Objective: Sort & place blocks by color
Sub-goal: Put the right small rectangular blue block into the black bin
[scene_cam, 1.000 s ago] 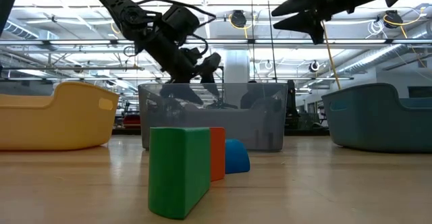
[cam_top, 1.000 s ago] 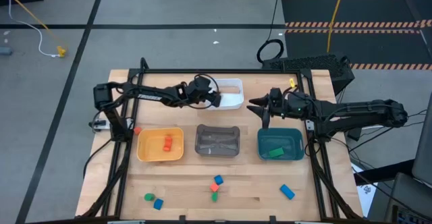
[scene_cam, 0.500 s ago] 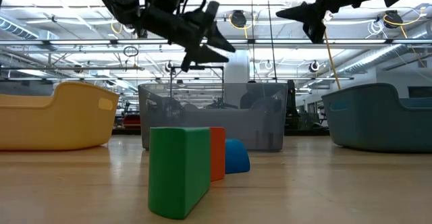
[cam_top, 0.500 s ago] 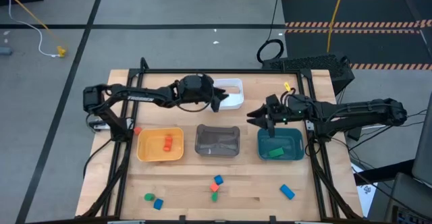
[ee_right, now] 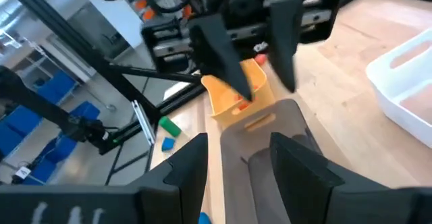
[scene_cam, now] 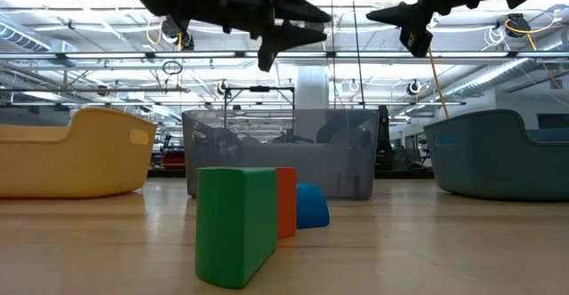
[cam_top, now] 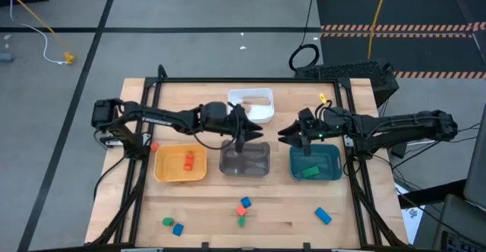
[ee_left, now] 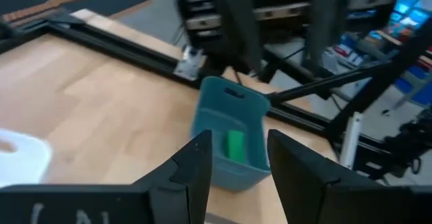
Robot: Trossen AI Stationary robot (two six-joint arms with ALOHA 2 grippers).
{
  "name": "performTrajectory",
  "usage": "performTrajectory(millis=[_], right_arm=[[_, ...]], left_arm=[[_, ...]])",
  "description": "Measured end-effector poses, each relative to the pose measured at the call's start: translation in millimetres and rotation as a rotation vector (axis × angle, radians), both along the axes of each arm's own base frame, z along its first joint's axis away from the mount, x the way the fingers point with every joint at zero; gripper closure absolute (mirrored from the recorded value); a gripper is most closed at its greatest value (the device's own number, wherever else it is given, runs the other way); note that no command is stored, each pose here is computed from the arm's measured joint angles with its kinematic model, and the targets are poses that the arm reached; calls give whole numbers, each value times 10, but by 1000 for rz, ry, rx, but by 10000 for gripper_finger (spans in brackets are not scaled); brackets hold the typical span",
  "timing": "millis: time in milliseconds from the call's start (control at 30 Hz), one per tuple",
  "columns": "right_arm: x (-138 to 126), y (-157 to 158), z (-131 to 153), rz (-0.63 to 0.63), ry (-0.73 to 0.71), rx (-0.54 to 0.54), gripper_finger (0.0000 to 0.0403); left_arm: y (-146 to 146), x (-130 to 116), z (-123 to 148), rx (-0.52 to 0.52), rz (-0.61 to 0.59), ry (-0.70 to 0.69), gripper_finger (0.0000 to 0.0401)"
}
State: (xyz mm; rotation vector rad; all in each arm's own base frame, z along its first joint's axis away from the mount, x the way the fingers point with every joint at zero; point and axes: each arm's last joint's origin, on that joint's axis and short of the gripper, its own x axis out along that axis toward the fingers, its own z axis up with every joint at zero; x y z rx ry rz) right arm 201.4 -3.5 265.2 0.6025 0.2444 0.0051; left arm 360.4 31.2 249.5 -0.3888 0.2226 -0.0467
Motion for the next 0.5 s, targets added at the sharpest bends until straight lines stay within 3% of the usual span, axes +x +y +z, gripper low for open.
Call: performTrajectory(millis=[300,500], right_arm=[[14,127,84,64,-88,0,248],[8,228,92,110,-95,7,220]], left_arm=[[-183,13,6,-1,-50,-7,258],[-254,18,24,-13,-67,-24,258]])
